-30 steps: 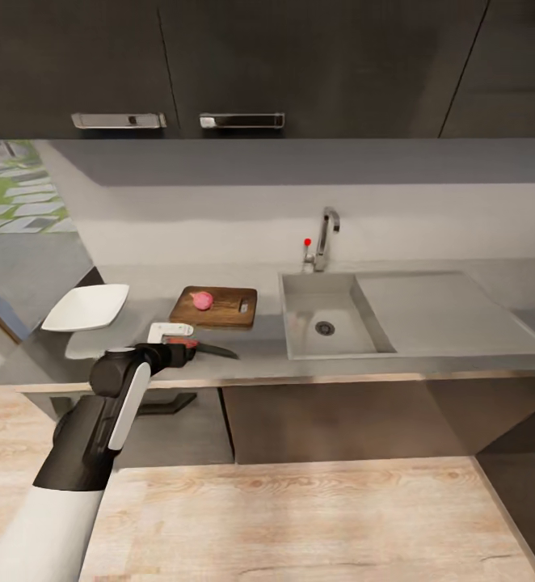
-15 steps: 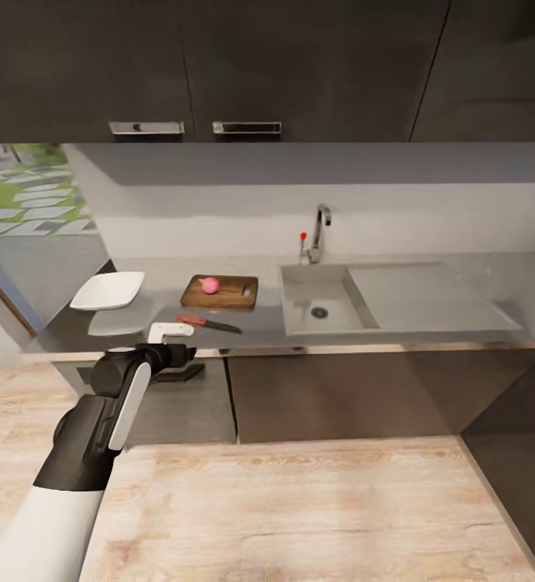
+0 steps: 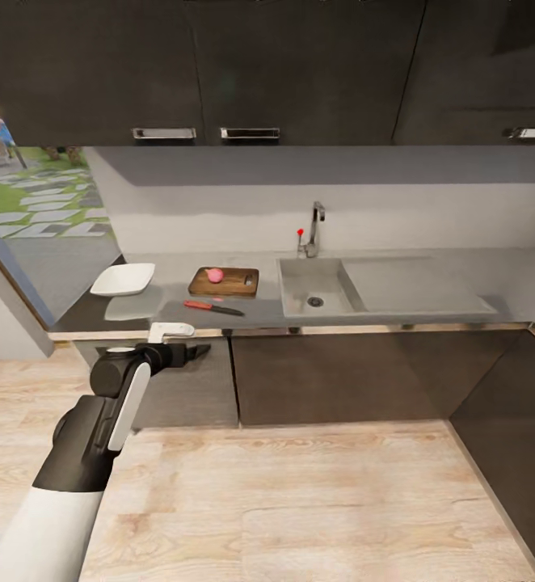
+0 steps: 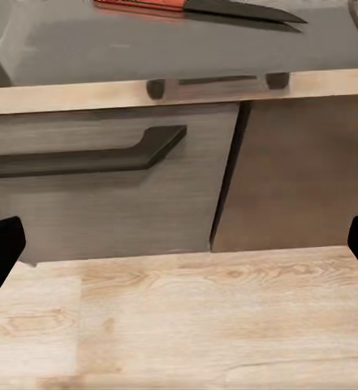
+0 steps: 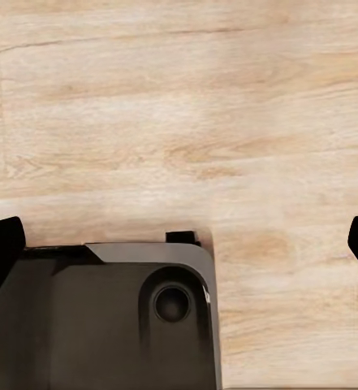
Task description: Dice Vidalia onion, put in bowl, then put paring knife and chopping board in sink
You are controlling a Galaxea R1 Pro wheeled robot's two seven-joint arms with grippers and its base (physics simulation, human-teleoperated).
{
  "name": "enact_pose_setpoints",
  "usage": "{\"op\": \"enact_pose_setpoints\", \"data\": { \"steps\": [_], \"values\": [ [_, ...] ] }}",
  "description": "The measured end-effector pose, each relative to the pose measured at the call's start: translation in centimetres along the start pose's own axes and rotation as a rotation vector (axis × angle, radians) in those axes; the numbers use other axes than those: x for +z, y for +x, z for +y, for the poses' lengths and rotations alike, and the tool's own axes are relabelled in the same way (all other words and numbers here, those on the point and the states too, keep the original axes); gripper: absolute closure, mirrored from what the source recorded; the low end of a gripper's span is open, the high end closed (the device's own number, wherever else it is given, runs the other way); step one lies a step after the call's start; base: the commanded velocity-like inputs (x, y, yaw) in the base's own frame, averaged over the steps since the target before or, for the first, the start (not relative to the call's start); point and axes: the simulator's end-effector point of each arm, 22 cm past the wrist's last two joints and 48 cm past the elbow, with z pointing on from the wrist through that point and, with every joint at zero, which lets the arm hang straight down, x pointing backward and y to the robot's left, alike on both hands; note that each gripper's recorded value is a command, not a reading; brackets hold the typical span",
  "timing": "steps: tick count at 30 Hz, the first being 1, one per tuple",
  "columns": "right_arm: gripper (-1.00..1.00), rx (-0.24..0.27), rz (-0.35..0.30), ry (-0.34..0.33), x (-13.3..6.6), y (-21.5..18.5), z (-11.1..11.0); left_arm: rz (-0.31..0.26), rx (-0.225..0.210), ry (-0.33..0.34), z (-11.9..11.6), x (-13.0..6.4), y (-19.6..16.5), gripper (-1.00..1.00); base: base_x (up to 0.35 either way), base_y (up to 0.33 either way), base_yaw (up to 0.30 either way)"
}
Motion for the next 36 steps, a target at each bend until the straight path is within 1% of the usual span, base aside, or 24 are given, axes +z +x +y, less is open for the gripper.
{"op": "enact_pose_setpoints", "data": {
  "steps": [4,7,8,9,11,13,14,15,17,19,20,21,22,23,24,25,26,28,30,31,32,33,35,36],
  "values": [
    [-1.0,-0.001,0.0,0.002,0.0,0.0,-0.1,0.021,-0.002,0.007,-0.2,-0.1,1.8,-1.0,-0.027,0.0,0.0],
    [-1.0,-0.002,0.001,0.004,0.0,0.1,-0.2,0.084,-0.005,0.017,-0.6,-0.1,6.3,-1.0,-0.005,0.0,0.0],
    [-1.0,-0.002,0.001,0.004,0.0,0.1,-0.3,0.097,-0.005,0.02,-0.6,-0.1,7.2,-1.0,-0.002,0.0,0.0],
    [-1.0,-0.003,0.001,0.004,0.0,0.0,-0.3,0.119,-0.008,0.025,-0.8,-0.2,9.2,-1.0,-0.002,0.0,0.0],
    [-1.0,-0.003,0.001,0.005,0.0,0.0,-0.3,0.142,-0.015,0.03,-1.0,-0.3,12.3,-1.0,-0.001,0.0,0.0],
    [-1.0,-0.003,0.0,0.006,0.0,0.0,-0.4,0.154,-0.023,0.031,-1.1,-0.5,15.1,-1.0,0.0,0.0,0.0],
    [-1.0,-0.003,0.001,0.007,0.0,0.0,-0.4,0.158,-0.032,0.031,-1.2,-0.8,17.7,-1.0,0.0,0.0,0.0],
    [-1.0,-0.003,0.001,0.007,0.0,0.0,-0.4,0.172,-0.043,0.028,-1.1,-1.6,21.6,-1.0,0.0,0.0,0.0],
    [-1.0,-0.003,0.001,0.007,0.0,0.0,-0.4,0.196,-0.048,0.025,-1.1,-2.4,24.6,-1.0,0.0,0.0,0.0],
    [-1.0,-0.005,0.001,0.007,0.0,0.1,-0.5,0.221,-0.051,0.015,-0.6,-3.6,29.0,-1.0,0.0,0.0,0.0],
    [-1.0,-0.006,0.001,0.007,0.0,0.1,-0.5,0.221,-0.052,0.008,-0.3,-4.0,30.5,-1.0,0.0,0.0,0.0],
    [-1.0,-0.007,0.001,0.007,0.0,0.1,-0.5,0.219,-0.051,0.005,-0.2,-4.3,31.3,-1.0,0.0,0.0,0.0],
    [-1.0,-0.008,0.002,0.007,0.0,0.1,-0.5,0.205,-0.049,-0.008,0.6,-4.9,33.2,-1.0,0.0,0.0,0.0],
    [-1.0,-0.008,0.002,0.007,-0.1,0.1,-0.5,0.203,-0.047,-0.016,1.0,-5.4,34.8,-1.0,0.0,0.0,0.0],
    [-1.0,-0.008,0.003,0.007,-0.1,0.1,-0.5,0.207,-0.046,-0.02,1.2,-5.7,35.7,-1.0,0.0,0.0,0.0],
    [-1.0,-0.008,0.003,0.006,0.0,0.2,-0.5,0.218,-0.045,-0.028,1.6,-6.3,37.7,-1.0,0.0,0.0,0.0],
    [-1.0,-0.008,0.003,0.006,0.0,0.2,-0.5,0.228,-0.044,-0.031,1.8,-6.6,38.8,-1.0,0.0,0.0,0.0],
    [-1.0,-0.009,0.005,0.005,-0.1,0.2,-0.5,0.266,-0.042,-0.047,2.5,-7.8,43.2,-1.0,0.0,0.0,0.0],
    [-1.0,-0.01,0.008,0.003,-0.1,0.4,-0.4,0.335,-0.037,-0.073,3.5,-9.3,49.3,-1.0,0.0,0.0,0.0],
    [-1.0,-0.01,0.009,0.003,-0.1,0.4,-0.4,0.352,-0.035,-0.079,3.8,-9.7,50.6,-1.0,0.0,0.0,0.0],
    [-1.0,-0.01,0.012,0.003,-0.1,0.5,-0.4,0.381,-0.034,-0.089,4.2,-10.4,52.9,-1.0,0.0,0.0,0.0],
    [-1.0,-0.01,0.014,0.002,-0.1,0.6,-0.4,0.398,-0.032,-0.094,4.4,-10.9,54.1,-1.0,0.0,0.0,0.0],
    [-1.0,-0.007,0.027,-0.003,-0.2,1.1,-0.1,0.457,-0.027,-0.111,5.0,-12.6,57.9,-1.0,0.0,0.0,0.0],
    [-1.0,-0.003,0.045,-0.009,-0.4,1.9,0.3,0.501,-0.024,-0.12,5.3,-13.8,60.2,-1.0,0.0,0.0,0.0]
  ]
}}
